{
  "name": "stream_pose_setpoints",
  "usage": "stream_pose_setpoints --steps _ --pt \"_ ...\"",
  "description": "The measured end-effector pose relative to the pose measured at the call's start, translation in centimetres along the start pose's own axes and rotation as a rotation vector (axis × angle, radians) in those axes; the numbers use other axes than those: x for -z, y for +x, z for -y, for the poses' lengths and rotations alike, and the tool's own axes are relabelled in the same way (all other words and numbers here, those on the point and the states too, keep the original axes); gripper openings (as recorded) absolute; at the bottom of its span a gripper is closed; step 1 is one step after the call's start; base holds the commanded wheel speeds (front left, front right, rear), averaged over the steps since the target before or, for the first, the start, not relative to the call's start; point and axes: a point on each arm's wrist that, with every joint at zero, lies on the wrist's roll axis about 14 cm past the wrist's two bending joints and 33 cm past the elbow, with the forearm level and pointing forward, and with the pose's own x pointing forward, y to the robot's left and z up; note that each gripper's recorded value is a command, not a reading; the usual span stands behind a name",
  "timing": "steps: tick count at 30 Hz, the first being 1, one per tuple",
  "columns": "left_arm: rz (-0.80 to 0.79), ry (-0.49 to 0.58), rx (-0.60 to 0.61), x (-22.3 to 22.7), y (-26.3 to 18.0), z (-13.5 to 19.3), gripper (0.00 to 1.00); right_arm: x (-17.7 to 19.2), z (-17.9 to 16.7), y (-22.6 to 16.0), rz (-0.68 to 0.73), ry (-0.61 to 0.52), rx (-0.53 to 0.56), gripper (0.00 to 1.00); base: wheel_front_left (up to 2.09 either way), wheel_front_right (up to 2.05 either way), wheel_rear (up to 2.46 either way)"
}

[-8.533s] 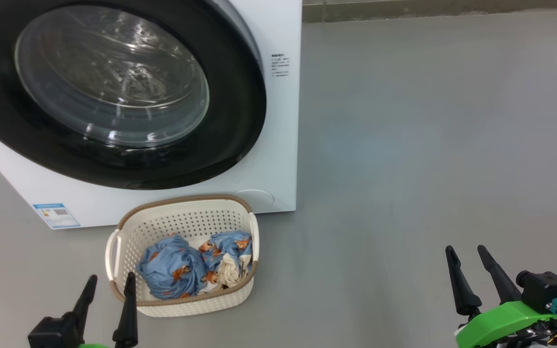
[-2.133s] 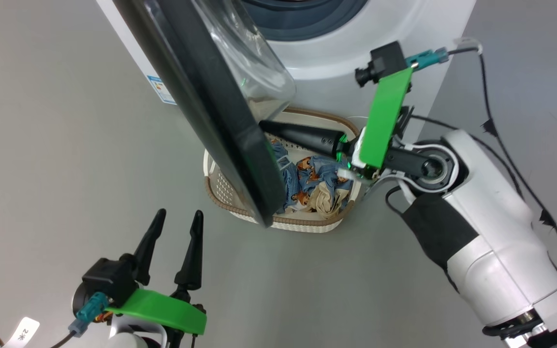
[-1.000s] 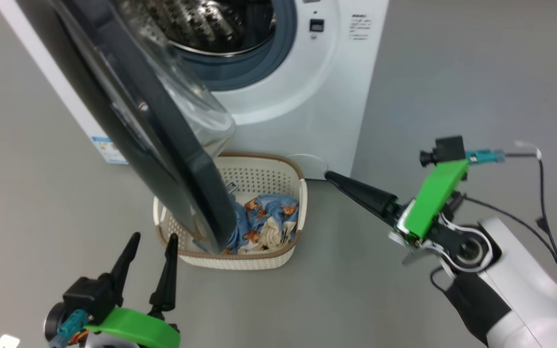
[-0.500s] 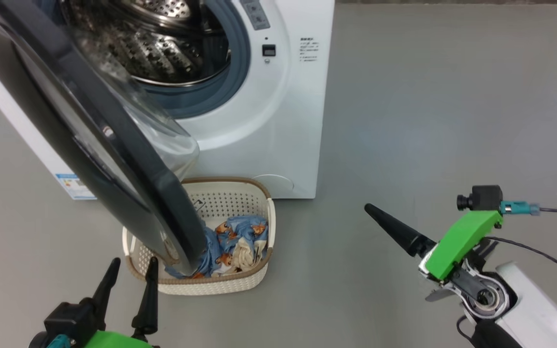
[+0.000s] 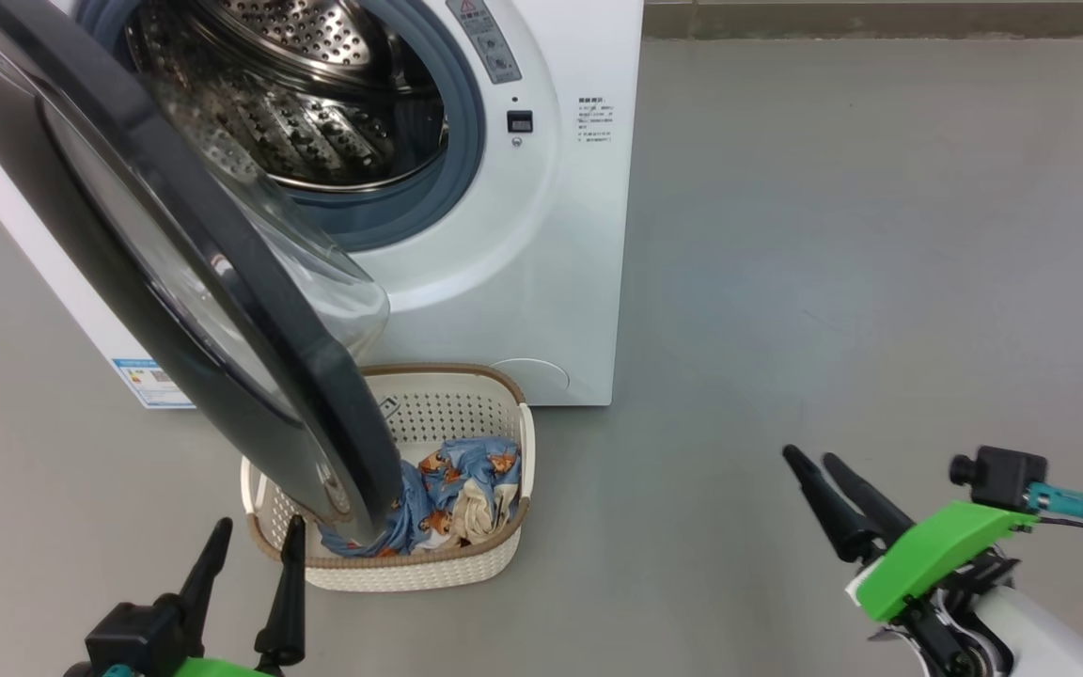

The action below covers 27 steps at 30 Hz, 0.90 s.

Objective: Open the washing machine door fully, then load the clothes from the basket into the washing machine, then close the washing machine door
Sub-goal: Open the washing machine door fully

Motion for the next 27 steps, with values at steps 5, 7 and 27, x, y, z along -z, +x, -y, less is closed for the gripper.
stream_pose_setpoints --steps 5,7,27 --pt "-0.003 0.0 -0.011 0.1 -0.2 -0.3 1.0 -0.5 1.7 -0.3 0.034 -0.072 0.041 1.0 0.0 0.0 0.0" --pt "-0.003 0.0 -0.016 0.1 -0.2 -0.5 1.0 -1.4 2.2 -0.3 0.062 -0.097 0.053 1.0 0.0 0.0 0.0" --pt "-0.011 0.005 -0.035 0.4 -0.3 -1.1 1.0 -3.5 2.2 -2.1 0.238 -0.4 0.105 1.0 0.0 0.0 0.0"
